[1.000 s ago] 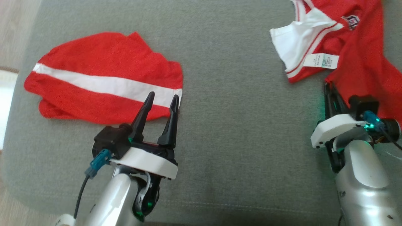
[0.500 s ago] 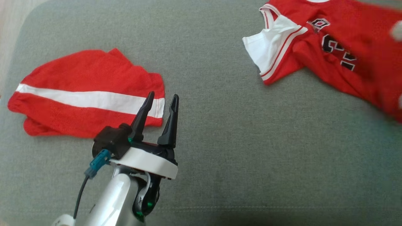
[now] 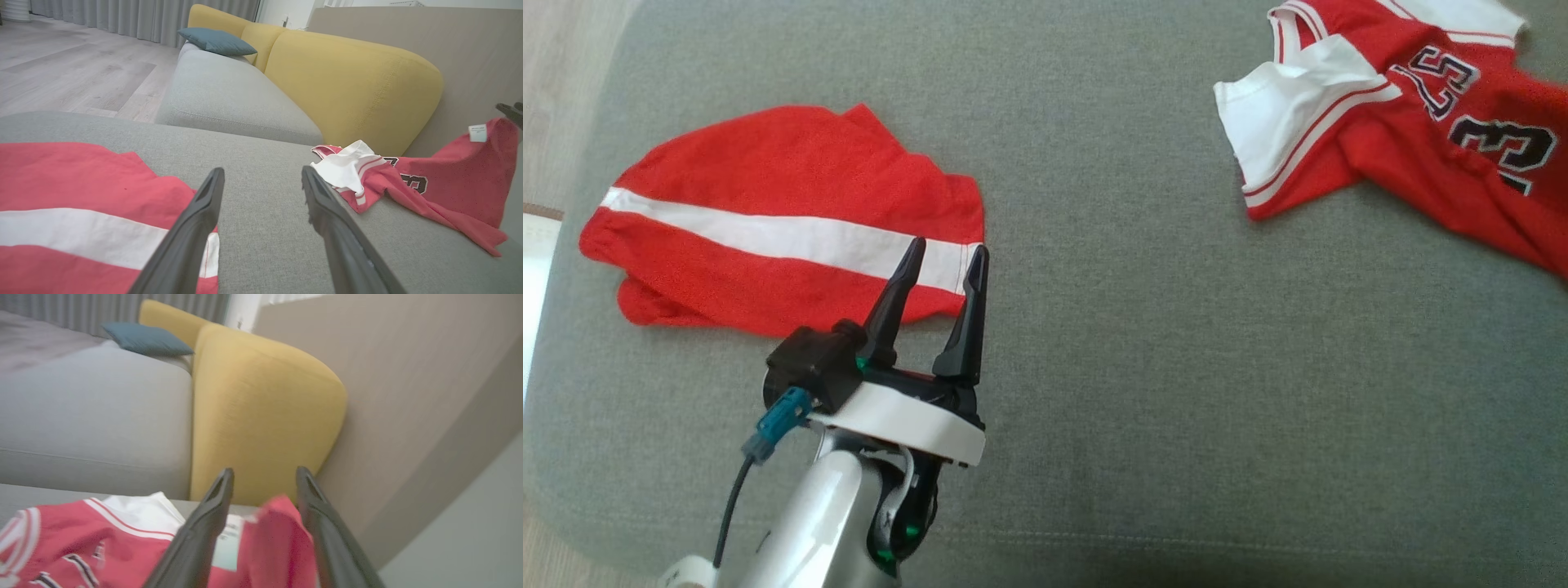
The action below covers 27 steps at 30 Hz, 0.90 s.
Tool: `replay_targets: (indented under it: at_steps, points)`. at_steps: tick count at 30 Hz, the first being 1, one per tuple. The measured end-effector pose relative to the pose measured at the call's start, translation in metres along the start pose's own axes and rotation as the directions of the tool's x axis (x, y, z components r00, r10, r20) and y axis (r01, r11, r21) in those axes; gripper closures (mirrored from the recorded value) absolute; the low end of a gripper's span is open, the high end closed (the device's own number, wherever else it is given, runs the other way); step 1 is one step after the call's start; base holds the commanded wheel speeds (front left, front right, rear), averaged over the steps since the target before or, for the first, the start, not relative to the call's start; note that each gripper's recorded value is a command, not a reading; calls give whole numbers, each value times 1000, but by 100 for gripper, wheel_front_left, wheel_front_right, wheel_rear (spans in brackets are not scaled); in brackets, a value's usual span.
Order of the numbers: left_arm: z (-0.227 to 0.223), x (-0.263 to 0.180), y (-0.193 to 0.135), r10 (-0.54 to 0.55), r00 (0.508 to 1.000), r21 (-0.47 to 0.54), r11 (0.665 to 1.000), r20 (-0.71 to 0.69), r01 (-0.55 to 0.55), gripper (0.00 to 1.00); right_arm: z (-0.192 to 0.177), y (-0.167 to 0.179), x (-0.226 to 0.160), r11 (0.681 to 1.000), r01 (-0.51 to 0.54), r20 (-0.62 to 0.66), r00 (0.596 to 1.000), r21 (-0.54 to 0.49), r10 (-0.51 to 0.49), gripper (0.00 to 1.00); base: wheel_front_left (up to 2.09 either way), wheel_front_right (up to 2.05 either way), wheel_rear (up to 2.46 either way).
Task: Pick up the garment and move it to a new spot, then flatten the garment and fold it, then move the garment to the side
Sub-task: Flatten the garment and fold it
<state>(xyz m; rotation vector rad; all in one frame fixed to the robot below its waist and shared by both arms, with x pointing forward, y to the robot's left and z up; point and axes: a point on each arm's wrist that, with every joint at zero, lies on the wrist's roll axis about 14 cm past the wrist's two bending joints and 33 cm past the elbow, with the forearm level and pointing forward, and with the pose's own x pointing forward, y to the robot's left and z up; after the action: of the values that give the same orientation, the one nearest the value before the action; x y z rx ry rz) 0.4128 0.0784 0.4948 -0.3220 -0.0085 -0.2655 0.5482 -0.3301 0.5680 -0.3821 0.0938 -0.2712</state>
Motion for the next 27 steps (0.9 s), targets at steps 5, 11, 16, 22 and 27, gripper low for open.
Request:
replay_targets:
  at_steps: [5, 11, 16, 22, 27]
  points:
    - [7, -1, -6, -13, 1000, 4, 1000, 19, 13, 0, 23, 27, -10, 998, -58, 86, 995, 30, 56, 0, 0, 0, 0]
    - [16, -1, -18, -43, 998, 8, 999, 45, 42, 0, 52, 45, -32, 985, -122, 204, 974, 125, 95, 0, 0, 0, 0]
    - [20, -6, -27, -59, 997, 6, 998, 53, 59, 0, 44, 87, -73, 940, -245, 232, 954, 237, 191, 0, 0, 0, 0]
    - [27, -11, -34, -70, 995, -1, 998, 73, 70, 0, 3, 119, -142, 870, -338, 200, 938, 358, 282, 0, 0, 0, 0]
    - [26, -10, -43, -96, 993, -5, 995, 71, 96, 0, -36, 120, -182, 829, -322, 134, 946, 458, 294, 0, 0, 0, 0]
